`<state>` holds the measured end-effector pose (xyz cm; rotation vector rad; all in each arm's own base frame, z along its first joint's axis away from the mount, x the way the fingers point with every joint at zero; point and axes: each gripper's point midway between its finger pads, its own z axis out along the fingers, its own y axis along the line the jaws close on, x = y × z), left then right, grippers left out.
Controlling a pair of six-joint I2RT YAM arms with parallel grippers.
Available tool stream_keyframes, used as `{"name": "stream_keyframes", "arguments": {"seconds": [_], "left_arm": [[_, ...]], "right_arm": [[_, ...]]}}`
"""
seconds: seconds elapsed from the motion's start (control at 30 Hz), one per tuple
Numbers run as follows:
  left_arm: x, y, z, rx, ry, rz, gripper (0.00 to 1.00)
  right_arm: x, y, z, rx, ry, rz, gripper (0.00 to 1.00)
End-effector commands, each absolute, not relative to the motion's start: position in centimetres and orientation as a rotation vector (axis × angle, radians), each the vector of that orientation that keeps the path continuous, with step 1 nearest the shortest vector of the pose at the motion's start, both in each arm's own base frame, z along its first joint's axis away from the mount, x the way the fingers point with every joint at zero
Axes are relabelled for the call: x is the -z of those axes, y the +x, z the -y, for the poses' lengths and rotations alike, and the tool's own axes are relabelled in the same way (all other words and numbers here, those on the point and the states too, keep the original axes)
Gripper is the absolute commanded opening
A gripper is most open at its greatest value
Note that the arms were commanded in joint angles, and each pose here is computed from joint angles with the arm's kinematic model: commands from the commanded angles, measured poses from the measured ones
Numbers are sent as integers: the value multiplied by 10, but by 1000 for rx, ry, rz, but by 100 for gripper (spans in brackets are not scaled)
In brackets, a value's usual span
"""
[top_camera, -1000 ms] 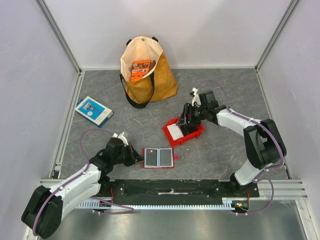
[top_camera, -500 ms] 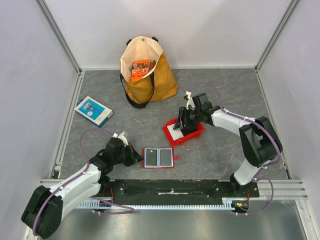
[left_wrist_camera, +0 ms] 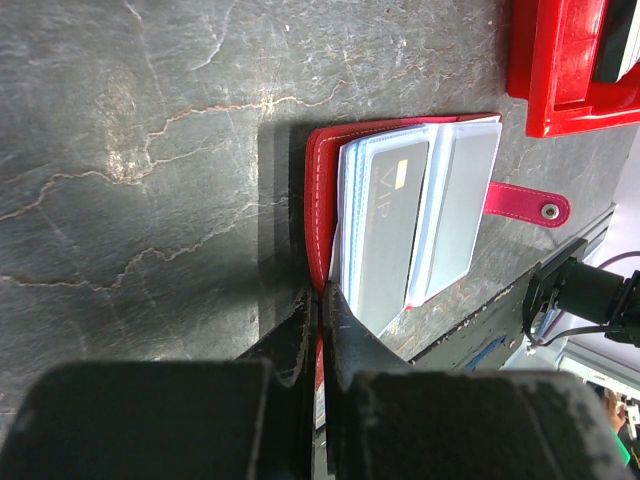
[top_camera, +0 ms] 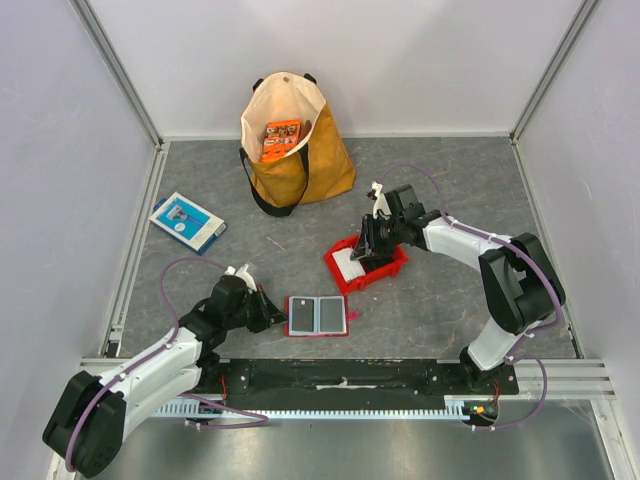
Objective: Put the credit cards into the card holder
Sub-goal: Pick up the credit card from the storage box.
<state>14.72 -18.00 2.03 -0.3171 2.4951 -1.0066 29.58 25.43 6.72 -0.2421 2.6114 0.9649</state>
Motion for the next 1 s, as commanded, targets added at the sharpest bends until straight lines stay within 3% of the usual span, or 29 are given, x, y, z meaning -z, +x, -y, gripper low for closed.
{"name": "stream_keyframes", "arguments": {"seconds": [0.0,0.57,0.97], "left_arm": [[-33,153,187,1049,-272,-2457,2],[-33,152,187,1053,-270,-2456,2],[-32,151,186,1049,-267,-2457,2]], "right_arm": [[-90,303,-262,-1002,-283,-2550,33],[-105,307,-256,-993,-279,-2513,17],[-74,317,-231,-734,-221,-2592,11]]}}
